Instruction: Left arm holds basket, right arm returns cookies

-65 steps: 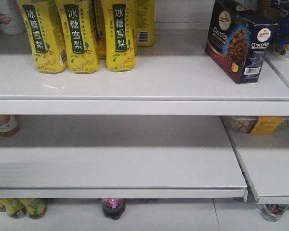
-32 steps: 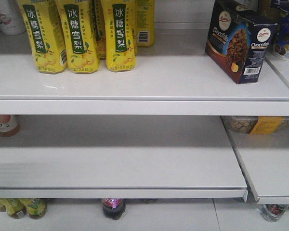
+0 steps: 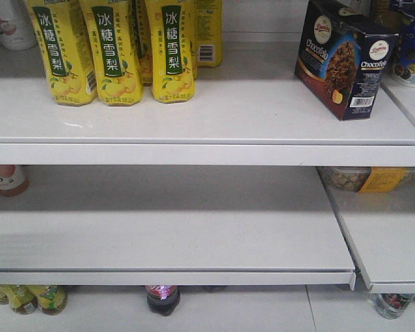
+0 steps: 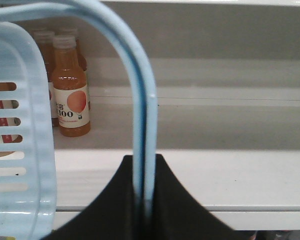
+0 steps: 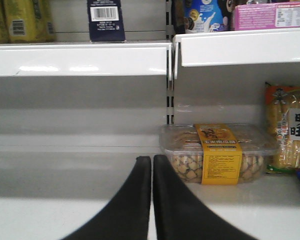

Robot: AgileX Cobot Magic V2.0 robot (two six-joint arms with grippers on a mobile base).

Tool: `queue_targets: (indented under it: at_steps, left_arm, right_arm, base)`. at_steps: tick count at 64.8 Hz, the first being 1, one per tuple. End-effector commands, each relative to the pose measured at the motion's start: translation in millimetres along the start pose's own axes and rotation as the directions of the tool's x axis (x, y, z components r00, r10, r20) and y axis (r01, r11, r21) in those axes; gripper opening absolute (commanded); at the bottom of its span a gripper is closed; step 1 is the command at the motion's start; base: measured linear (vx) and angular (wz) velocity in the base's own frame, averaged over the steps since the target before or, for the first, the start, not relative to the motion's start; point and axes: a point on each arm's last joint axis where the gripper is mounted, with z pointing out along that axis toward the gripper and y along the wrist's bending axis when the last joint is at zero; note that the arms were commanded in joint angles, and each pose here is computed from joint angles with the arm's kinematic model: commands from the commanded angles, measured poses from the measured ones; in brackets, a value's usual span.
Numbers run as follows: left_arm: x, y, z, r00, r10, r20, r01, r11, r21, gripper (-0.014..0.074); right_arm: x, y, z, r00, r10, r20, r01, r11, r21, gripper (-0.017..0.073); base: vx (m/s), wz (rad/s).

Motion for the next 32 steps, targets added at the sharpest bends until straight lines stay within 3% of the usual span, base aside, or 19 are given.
queue_targets:
  at_steps: [1, 32]
  left_arm:
    - [-18.5, -0.6, -4.3, 0.989, 0.026, 0.149, -0.026, 1.000, -0.003, -0.0006]
    - [-18.4, -0.6, -4.3, 0.989, 0.026, 0.148, -0.026, 1.000, -0.003, -0.0006]
  right_arm:
    - [-5.9, 0.4, -1.2, 0.997, -0.003, 0.080, 0.004, 1.000, -0.007, -0.0008]
    - [-6.2, 0.4, -1.1, 0.997, -0.004, 0.080, 0.005, 1.000, -0.007, -0.0008]
  base:
    - [0.00, 0.00]
    - [0.00, 0.00]
